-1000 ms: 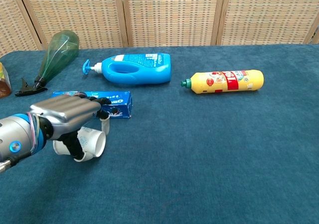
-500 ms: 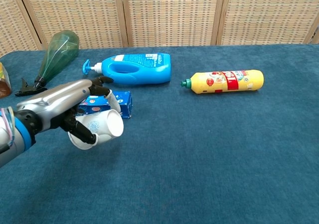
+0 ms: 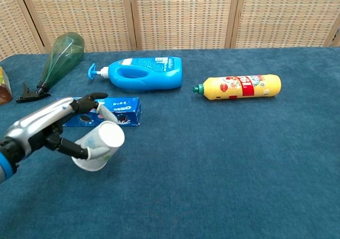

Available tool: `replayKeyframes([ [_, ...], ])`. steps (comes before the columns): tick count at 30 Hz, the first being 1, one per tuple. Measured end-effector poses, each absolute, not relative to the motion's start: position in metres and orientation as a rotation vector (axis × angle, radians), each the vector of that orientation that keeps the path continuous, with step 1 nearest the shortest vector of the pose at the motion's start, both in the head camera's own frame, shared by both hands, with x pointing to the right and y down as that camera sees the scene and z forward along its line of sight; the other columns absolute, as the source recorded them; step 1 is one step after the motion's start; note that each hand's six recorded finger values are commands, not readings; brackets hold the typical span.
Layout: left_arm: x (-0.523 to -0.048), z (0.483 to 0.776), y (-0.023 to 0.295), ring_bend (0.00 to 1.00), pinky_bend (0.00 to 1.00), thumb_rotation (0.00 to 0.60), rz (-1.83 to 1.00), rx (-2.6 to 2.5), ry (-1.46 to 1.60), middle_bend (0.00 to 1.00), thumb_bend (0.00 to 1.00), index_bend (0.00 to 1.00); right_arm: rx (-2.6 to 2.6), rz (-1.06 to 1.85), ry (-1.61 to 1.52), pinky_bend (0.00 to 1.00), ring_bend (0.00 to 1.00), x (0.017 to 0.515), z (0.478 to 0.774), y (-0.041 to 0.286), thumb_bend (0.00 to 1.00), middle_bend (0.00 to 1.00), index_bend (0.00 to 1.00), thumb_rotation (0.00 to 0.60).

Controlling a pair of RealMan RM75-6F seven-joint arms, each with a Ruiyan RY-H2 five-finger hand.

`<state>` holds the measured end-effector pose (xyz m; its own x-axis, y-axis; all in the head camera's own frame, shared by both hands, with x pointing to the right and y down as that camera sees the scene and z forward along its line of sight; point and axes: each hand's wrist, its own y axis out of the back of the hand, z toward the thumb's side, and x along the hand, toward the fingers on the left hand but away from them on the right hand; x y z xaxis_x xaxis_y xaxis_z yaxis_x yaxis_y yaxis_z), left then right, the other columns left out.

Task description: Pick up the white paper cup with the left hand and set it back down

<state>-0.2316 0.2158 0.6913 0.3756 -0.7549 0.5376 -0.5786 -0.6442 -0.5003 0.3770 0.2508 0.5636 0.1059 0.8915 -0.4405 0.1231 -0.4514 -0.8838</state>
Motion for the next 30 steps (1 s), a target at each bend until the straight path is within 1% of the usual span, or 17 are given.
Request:
replayKeyframes([
  [5,-0.242,0.7,0.229,0.0,0.0,0.6,-1.153,-2.422,1.143,0.0,0.3,0.46,-1.695,1.409,-1.012,0.02,0.0,0.378,0.562,0.25,0.06,0.0,0.0,0.6],
  [9,-0.249,0.7,0.232,0.0,0.0,0.6,-1.165,-2.415,1.129,0.0,0.3,0.39,-1.697,1.407,-1.013,0.02,0.0,0.378,0.562,0.25,0.06,0.0,0.0,0.6],
  [13,-0.255,0.695,0.232,0.0,0.0,0.6,-1.155,-2.387,1.113,0.0,0.29,0.3,-1.699,1.407,-1.011,0.02,0.0,0.378,0.562,0.25,0.06,0.0,0.0,0.6],
  [26,-0.274,0.679,0.23,0.0,0.0,0.6,-1.129,-2.337,1.123,0.0,0.29,0.2,-1.703,1.409,-0.996,0.01,0.0,0.375,0.564,0.252,0.06,0.0,0.0,0.6],
  [30,-0.277,0.669,0.226,0.0,0.0,0.6,-1.08,-2.308,1.145,0.0,0.29,0.15,-1.702,1.408,-0.992,0.02,0.0,0.375,0.565,0.252,0.06,0.0,0.0,0.6],
])
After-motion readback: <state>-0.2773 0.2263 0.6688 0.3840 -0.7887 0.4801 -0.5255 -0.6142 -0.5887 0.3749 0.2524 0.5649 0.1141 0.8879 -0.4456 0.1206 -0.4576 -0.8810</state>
